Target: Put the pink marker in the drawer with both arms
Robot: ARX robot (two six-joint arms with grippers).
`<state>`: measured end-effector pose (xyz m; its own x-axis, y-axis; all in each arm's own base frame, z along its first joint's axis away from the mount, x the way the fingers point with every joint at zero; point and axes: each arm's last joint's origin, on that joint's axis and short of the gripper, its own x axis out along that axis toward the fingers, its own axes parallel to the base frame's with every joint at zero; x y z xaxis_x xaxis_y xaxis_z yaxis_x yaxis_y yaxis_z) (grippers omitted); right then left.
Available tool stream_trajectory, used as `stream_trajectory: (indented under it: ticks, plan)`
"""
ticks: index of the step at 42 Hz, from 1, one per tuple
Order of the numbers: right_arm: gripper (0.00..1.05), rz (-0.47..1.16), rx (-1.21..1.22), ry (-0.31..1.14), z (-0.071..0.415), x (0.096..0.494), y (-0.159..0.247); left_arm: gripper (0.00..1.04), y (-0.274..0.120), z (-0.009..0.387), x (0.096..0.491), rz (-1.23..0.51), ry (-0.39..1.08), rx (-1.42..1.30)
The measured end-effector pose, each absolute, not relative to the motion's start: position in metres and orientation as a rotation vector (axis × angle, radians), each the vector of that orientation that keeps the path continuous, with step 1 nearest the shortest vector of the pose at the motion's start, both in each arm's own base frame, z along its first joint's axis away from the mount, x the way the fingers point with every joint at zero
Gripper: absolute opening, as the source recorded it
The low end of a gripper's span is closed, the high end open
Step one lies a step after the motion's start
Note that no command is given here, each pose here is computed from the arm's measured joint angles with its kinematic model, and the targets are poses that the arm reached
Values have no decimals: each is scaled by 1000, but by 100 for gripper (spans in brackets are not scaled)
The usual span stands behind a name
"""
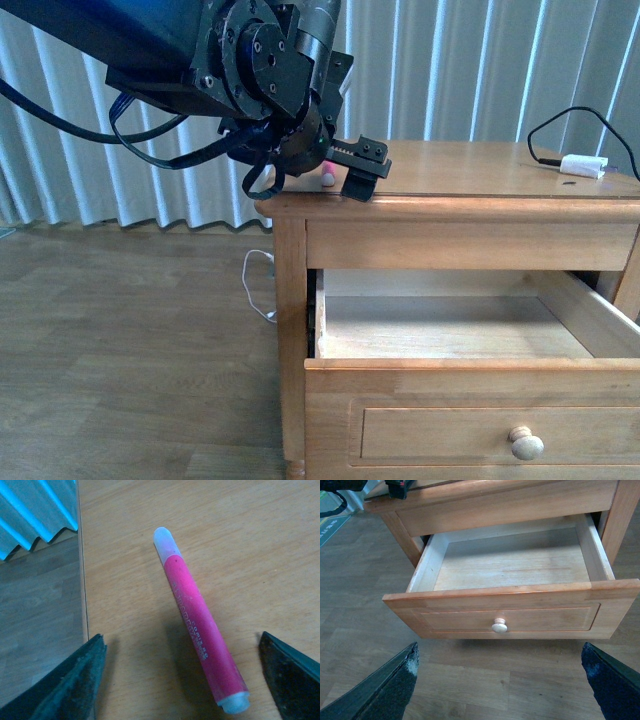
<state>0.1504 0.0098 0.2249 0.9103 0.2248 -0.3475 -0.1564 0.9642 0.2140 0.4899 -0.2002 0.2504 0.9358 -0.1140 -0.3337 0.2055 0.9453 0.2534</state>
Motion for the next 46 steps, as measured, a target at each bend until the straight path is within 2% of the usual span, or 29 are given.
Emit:
stream_trajectory:
  ticks: [6, 18, 29, 37, 46]
  plan:
    - [96, 198, 184, 379, 225, 150, 10, 75, -200, 249, 490, -167, 329, 298]
    - [96, 198, 184, 379, 225, 150, 10, 17, -196, 242, 487, -177, 330, 311]
    - [96, 198, 184, 379, 225, 150, 10, 15, -177, 245, 470, -267, 292, 333]
    - [96, 198, 184, 379, 225, 150, 10, 15, -157, 254, 425, -466, 246, 344]
    - [96, 198, 184, 379, 225, 150, 10, 15, -144, 277, 375, -611, 162, 367]
